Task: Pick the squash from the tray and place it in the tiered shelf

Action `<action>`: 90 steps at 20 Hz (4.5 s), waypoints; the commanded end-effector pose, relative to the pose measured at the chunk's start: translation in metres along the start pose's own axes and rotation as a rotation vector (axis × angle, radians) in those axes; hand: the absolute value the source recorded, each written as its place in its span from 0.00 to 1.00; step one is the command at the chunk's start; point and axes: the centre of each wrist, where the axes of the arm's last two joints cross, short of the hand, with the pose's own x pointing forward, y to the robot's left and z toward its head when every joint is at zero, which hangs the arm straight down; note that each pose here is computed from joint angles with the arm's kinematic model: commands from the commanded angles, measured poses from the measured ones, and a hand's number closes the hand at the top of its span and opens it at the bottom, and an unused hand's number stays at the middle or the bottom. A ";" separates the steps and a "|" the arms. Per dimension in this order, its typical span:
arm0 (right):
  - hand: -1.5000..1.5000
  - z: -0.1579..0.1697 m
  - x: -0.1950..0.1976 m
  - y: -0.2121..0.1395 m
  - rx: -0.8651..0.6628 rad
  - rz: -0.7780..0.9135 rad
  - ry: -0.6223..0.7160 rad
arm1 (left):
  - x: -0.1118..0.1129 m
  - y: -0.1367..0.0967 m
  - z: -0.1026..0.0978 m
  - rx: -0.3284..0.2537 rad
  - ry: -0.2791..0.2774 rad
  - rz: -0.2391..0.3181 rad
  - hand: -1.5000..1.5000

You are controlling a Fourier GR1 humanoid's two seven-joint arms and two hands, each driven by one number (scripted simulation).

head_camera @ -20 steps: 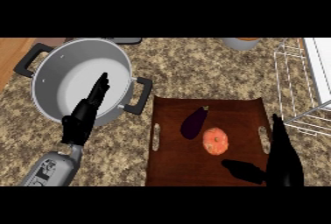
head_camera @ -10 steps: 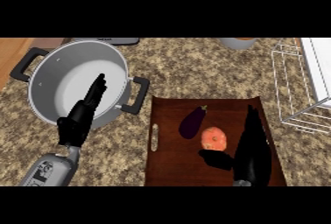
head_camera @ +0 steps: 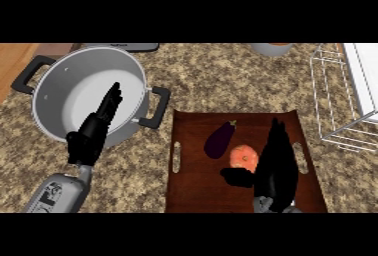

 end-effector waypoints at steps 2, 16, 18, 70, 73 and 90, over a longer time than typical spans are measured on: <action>0.00 0.005 0.008 0.005 0.022 0.021 0.205 | -0.014 0.000 0.013 -0.014 0.058 0.004 0.50; 0.00 -0.019 0.007 0.020 0.020 0.119 0.256 | -0.014 -0.006 0.009 -0.017 0.044 0.007 0.50; 0.00 -0.017 -0.006 0.011 0.036 0.081 0.257 | -0.018 0.001 0.001 0.007 0.047 0.017 0.50; 1.00 0.009 -0.087 -0.033 0.762 0.227 -1.353 | -0.005 -0.004 0.004 -0.013 0.026 0.027 0.50; 1.00 -0.002 -0.082 -0.061 0.738 0.163 -1.432 | -0.008 0.000 0.008 -0.001 0.036 0.009 0.50; 1.00 -0.127 -0.064 -0.234 0.495 -0.125 -1.535 | -0.005 0.019 0.018 0.078 0.037 0.012 0.50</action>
